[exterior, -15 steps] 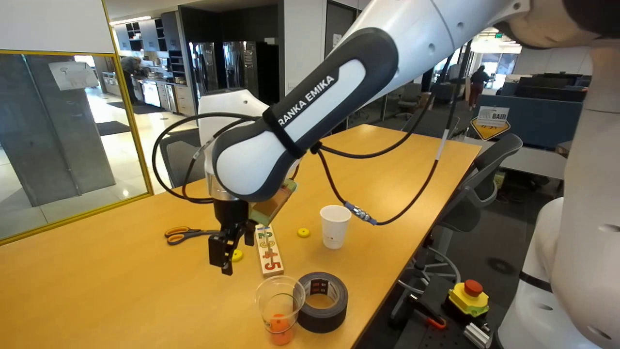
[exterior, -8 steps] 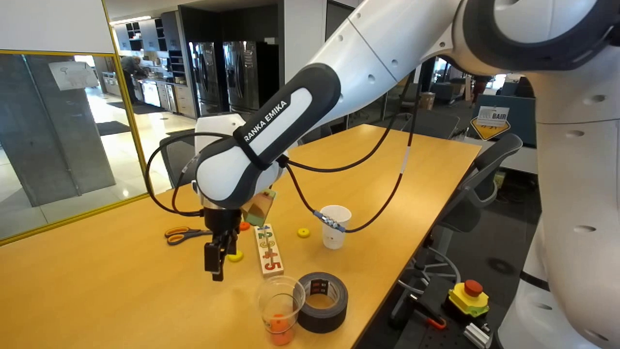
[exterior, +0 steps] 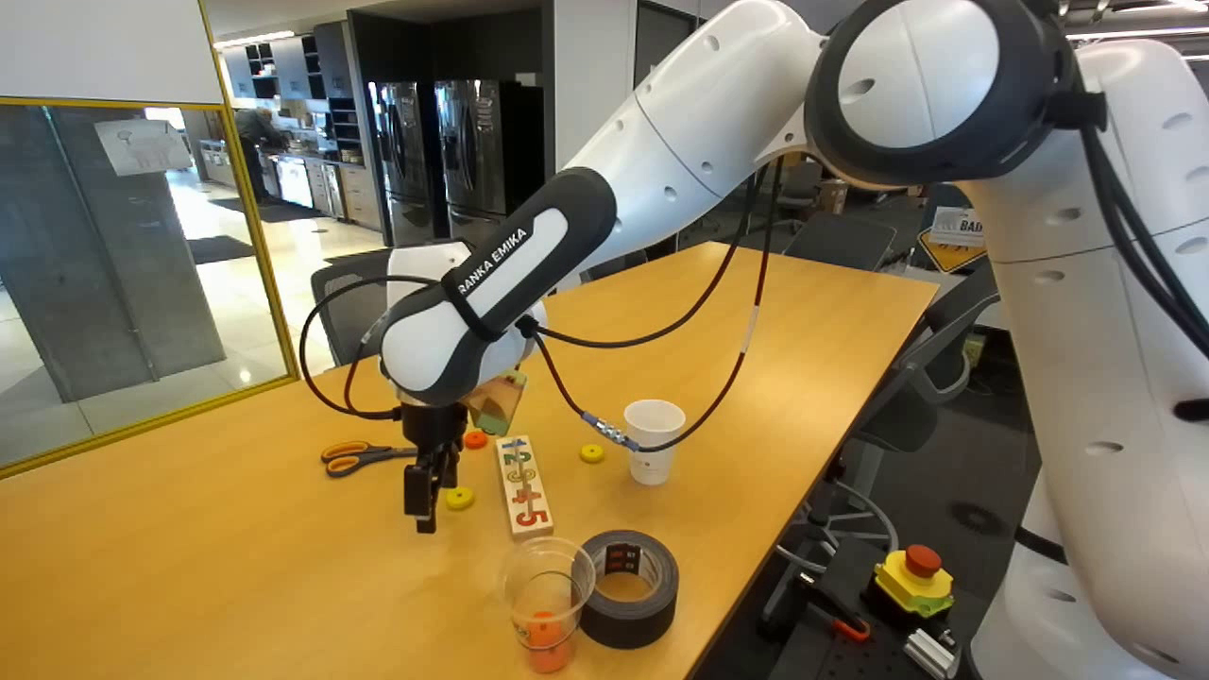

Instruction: Pick up the orange tokens from the table and put them in the colourless cup. Pick up the yellow tokens from the table and put them in the white cup.

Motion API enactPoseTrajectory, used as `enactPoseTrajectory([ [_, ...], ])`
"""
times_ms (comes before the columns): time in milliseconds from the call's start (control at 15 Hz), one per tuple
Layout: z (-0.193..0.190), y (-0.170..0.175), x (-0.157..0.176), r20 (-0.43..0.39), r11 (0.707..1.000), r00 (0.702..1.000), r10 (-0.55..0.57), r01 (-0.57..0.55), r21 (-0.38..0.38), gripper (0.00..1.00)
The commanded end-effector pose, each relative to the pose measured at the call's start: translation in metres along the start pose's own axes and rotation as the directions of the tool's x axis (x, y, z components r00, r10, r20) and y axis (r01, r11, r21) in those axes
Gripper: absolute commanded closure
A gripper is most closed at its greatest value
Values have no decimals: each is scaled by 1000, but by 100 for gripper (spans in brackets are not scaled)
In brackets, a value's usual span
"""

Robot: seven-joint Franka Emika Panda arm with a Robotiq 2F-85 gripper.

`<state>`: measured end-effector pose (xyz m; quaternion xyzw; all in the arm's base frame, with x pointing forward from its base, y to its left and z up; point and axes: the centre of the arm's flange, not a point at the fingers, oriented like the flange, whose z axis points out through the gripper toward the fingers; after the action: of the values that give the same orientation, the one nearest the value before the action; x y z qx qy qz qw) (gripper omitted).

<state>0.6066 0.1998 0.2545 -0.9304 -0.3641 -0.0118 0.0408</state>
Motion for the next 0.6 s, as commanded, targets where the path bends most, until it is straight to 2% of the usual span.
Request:
enactPoseTrajectory([
  [0,4,23,21,7,999,1000,-5,5,-44,0],
  [333,9,50,20,25,994,1000,0,3,-105,0],
  [533,12,58,16,48,998,999,3,0,-68,0],
])
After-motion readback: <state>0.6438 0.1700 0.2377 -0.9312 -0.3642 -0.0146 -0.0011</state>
